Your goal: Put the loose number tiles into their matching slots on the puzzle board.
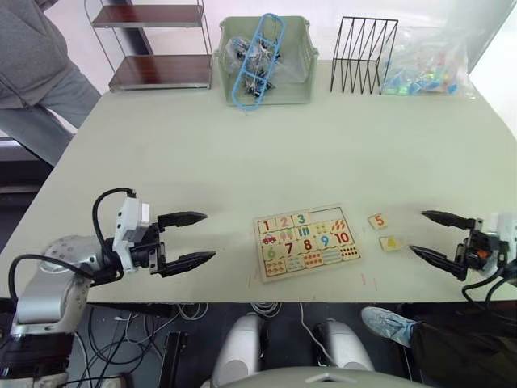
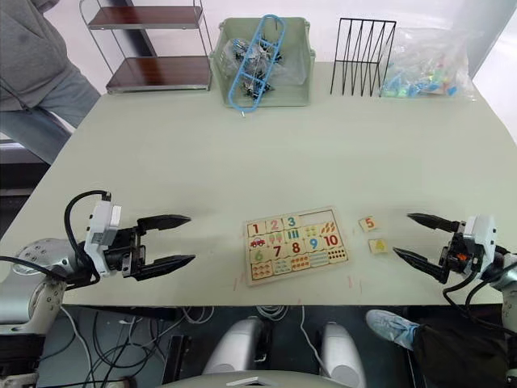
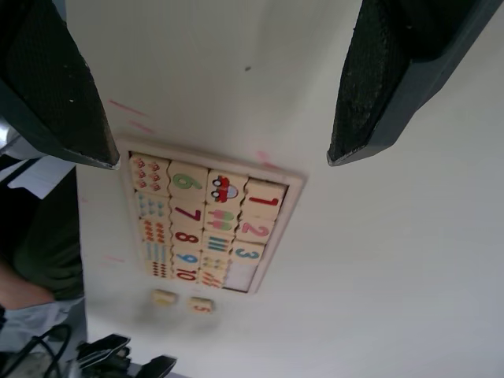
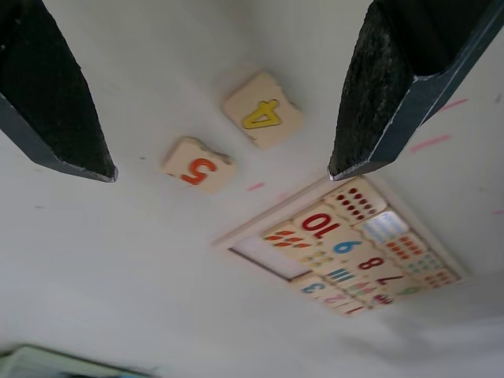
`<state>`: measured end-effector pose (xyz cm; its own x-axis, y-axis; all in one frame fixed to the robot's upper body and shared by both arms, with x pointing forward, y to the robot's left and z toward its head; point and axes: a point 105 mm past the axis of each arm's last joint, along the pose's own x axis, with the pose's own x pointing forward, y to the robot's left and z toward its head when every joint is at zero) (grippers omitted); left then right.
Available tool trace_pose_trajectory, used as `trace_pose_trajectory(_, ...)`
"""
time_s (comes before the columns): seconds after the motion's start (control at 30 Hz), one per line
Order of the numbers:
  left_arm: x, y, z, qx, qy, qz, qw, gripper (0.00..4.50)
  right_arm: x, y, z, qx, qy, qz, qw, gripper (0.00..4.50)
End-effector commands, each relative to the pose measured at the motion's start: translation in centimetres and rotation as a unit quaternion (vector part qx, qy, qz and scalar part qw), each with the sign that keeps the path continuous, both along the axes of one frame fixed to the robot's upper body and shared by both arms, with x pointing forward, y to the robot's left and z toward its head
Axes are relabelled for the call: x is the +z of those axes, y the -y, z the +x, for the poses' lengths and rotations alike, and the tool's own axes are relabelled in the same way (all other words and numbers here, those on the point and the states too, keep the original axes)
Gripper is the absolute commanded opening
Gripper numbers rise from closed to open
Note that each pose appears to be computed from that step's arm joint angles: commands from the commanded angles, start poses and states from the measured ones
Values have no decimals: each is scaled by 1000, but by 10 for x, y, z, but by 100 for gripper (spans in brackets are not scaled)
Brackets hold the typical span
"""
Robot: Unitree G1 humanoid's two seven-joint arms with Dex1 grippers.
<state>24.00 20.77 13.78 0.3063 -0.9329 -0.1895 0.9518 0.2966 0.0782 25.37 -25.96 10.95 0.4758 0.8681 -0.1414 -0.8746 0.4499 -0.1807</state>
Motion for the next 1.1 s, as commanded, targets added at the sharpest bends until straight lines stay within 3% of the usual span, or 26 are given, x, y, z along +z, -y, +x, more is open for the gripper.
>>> trace_pose_trajectory(0.03, 11, 7, -6, -44, 18, -2, 999, 446, 4, 2, 2, 31, 0, -48, 998, 450)
trace_pose_trajectory(0.5, 18, 14, -14, -83, 30, -6, 996, 446, -3, -6, 20, 118, -24, -169, 978, 450)
trace_pose_trajectory(1.1, 21, 16, -16, -91, 57, -18, 994, 446, -20, -10, 24, 160, -37, -222, 961, 450)
